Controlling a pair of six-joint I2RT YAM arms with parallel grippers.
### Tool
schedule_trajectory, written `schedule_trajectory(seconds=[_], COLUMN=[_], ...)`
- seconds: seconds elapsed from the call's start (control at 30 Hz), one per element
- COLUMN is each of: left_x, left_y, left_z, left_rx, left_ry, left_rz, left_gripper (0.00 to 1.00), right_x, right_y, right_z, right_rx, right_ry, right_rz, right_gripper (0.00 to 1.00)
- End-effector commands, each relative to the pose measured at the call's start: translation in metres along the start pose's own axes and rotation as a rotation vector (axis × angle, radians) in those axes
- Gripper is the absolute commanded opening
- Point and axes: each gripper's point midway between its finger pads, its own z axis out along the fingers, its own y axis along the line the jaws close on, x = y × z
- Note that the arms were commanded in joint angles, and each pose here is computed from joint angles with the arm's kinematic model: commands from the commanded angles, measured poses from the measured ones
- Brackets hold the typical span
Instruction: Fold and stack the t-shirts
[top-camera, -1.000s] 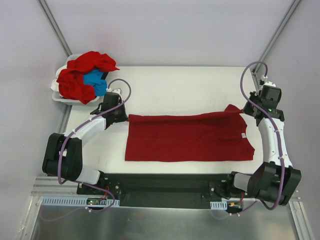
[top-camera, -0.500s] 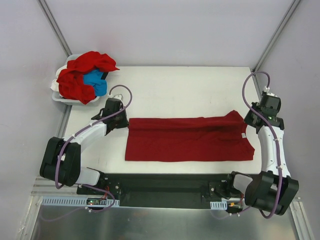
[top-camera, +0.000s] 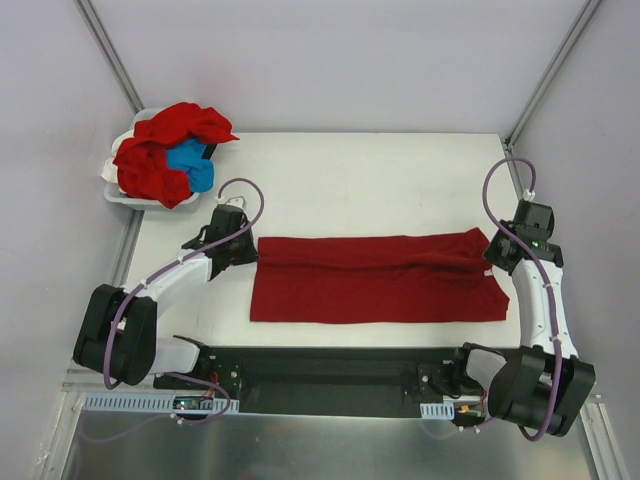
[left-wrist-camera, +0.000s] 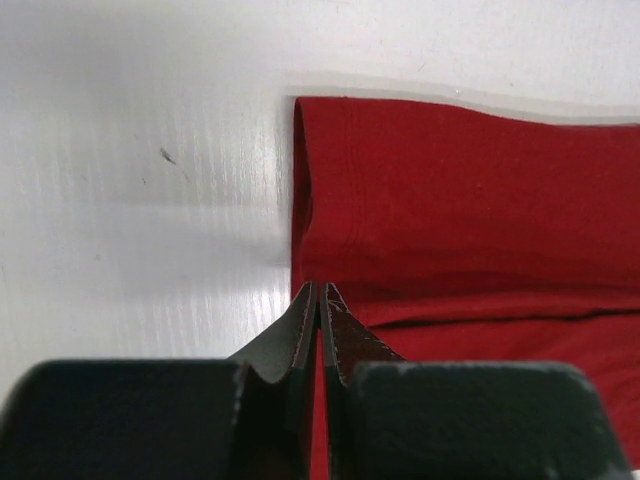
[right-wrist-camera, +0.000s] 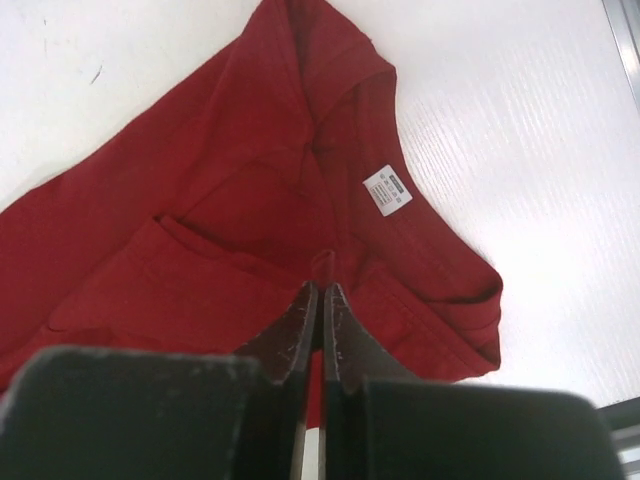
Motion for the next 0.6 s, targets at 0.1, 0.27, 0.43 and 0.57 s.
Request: schedule_trajectory(seconds=[0.1,0.27,0.43,0.57], left_x=[0.001,0.002,0.005,0.009], left_y=[0.005,0.003,0.0,0.0], left_z=[-0.006,-0.01,-0.014,-0.016], left_rx=[-0.035,-0.025,-0.007,-0.006], left_ry=[-0.021,-0.025,-0.026,-0.029], left_rz=[-0.013,-0.023,-0.034,-0.036], left_gripper=[0.0,0.0,0.0,0.0], right_x=[0.004,0.007,0.007,0.007], right_y=[-0.01,-0.013,-0.012,-0.013], right_z=[-0.01,-0.013,-0.015,-0.017], right_rx=[0.042,0.056,0.051,0.052], right_ry=[-0.013,-0.005,-0.004,-0.005], right_rz=[0.03,0.027,0.026,0.021], right_gripper=[0.01,0.01,0.01,0.01])
